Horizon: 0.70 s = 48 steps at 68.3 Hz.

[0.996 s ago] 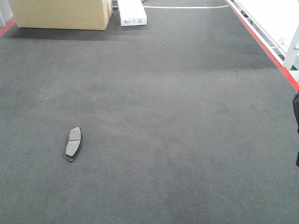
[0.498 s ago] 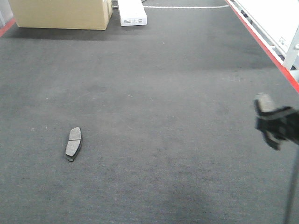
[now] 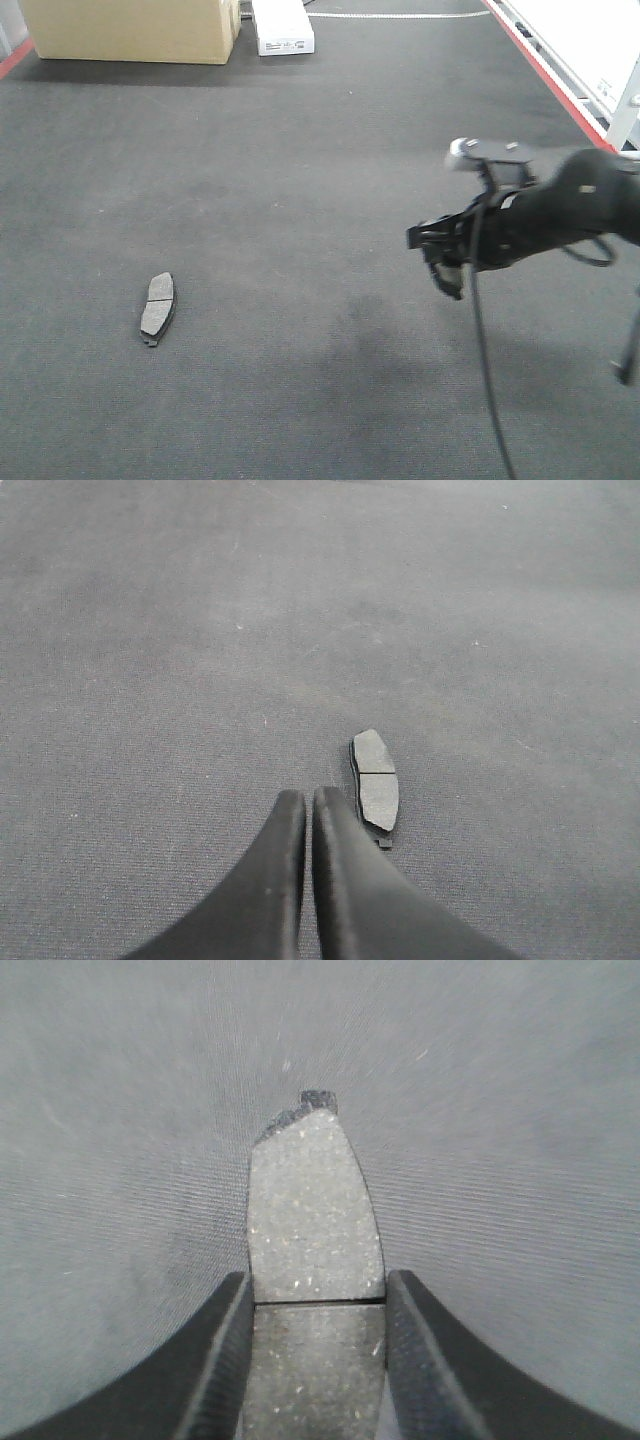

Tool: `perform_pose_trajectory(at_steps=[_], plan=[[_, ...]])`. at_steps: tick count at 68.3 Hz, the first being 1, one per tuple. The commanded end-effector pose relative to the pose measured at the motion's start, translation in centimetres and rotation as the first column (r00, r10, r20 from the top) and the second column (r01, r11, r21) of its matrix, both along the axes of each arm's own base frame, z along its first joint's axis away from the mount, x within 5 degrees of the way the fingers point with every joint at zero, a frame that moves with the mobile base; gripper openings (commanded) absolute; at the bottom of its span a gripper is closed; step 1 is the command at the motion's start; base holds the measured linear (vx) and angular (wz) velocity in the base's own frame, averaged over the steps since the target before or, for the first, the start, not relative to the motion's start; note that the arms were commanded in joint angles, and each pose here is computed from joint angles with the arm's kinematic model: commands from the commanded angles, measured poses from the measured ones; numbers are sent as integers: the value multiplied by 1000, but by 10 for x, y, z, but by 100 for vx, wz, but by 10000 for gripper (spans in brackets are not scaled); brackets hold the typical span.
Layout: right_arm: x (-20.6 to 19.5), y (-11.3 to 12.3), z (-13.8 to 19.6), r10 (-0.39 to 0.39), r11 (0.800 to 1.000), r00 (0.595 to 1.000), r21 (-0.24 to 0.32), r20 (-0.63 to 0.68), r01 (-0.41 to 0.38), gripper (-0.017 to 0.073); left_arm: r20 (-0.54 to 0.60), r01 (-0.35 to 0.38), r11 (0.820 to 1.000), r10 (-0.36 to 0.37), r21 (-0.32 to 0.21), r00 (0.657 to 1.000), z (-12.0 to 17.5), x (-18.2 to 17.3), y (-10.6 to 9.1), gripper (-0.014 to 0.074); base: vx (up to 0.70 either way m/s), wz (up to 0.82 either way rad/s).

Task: Move and align brake pads A on conveyor
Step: 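Lower the right gripper with its brake pad beside the first pad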

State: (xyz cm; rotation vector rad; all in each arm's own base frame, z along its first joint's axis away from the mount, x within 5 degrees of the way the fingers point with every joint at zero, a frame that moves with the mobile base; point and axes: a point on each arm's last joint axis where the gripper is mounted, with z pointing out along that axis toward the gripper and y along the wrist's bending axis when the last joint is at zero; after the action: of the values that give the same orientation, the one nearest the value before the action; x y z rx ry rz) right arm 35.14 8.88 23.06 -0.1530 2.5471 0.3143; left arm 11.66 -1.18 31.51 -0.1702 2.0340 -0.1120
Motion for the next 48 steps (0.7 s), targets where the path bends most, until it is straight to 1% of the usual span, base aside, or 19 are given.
perform_pose_trajectory(at_steps=[1,16,27,33,43,48], plan=[[15,2,16,-24,999,997,26,77,22,98,77,23,1000,-23,-2,997,13,2,-2,-8,0,0],[30,5,-12,-27,999,1000,19,7,27,102,77,23,1000,-23,-2,997,13,2,-2,-8,0,0],[36,6,-26,-39,999,999,15,-4,39,106,77,23,1000,-23,-2,997,13,2,-2,-8,0,0],[38,6,-30,-51,998,999,20,2,51,112,77,23,1000,-23,-2,997,13,2,-2,-8,0,0],[39,8,-35,-85,994,996,61,-29,87,134,77,23,1000,-23,-2,997,13,2,-2,-8,0,0],[39,8,-38,-85,994,996,61,-39,88,150,77,23,1000,-23,-2,997,13,2,-2,-8,0,0]])
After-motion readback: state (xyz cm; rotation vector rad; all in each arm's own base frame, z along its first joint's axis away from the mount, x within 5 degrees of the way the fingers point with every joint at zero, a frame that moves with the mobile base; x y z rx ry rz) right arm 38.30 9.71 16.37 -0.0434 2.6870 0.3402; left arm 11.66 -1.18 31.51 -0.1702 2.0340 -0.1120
